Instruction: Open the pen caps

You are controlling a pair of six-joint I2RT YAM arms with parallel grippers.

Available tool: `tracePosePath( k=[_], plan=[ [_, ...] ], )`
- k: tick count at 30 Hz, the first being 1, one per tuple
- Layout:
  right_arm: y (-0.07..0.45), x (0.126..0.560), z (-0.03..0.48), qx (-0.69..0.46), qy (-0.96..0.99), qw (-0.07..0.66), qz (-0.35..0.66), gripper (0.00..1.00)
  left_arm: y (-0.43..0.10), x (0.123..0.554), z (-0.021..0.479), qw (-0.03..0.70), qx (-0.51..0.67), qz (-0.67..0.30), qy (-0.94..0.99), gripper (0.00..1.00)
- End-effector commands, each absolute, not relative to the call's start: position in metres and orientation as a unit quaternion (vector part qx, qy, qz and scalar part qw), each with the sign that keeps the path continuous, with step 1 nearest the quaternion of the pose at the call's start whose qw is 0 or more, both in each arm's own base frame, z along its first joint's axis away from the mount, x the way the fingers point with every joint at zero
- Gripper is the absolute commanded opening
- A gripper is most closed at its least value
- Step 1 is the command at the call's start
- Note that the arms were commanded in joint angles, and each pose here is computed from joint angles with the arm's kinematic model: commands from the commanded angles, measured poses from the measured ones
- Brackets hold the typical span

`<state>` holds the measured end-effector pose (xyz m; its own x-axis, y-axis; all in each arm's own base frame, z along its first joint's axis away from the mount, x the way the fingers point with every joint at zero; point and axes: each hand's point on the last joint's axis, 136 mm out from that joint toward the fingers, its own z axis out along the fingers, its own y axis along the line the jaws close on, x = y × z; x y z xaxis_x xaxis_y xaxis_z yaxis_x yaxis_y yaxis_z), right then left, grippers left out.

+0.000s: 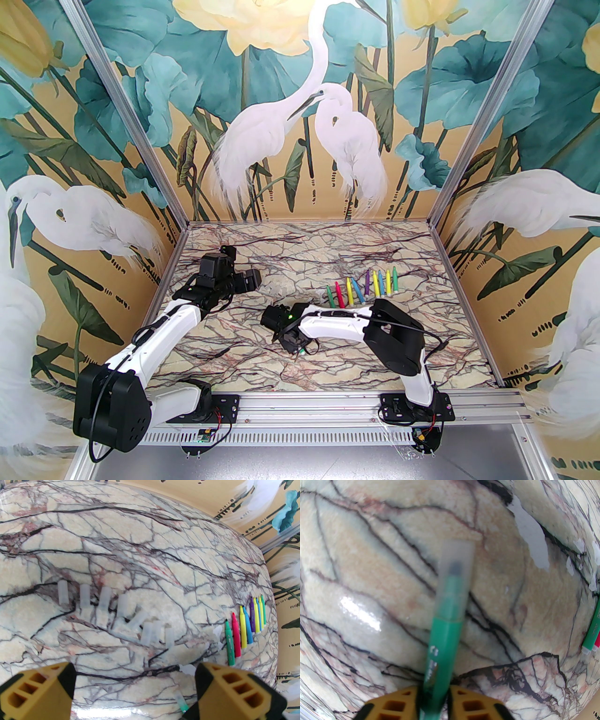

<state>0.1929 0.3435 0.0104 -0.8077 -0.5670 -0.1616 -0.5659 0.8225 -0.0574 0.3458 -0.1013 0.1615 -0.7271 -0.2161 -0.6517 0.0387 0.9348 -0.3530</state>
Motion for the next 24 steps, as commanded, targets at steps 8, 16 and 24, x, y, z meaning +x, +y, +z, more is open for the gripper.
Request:
tracePosePath(
  k=[8, 16, 24],
  plan=[
    [0.304, 0.210, -0.014, -0.289, 0.954, 0.061, -0.058, 0.20, -0.109, 0.330, 0.163, 0.357, -0.045, -0.210, 0.909, 0.88],
    [0.308, 0.213, -0.008, -0.290, 0.954, 0.075, 0.003, 0.08, -0.117, 0.326, 0.156, 0.341, -0.042, -0.236, 0.909, 0.86],
    [0.307, 0.230, 0.041, -0.273, 0.938, 0.160, 0.139, 0.04, -0.141, 0.325, 0.152, 0.323, -0.029, -0.289, 0.901, 0.83]
  ],
)
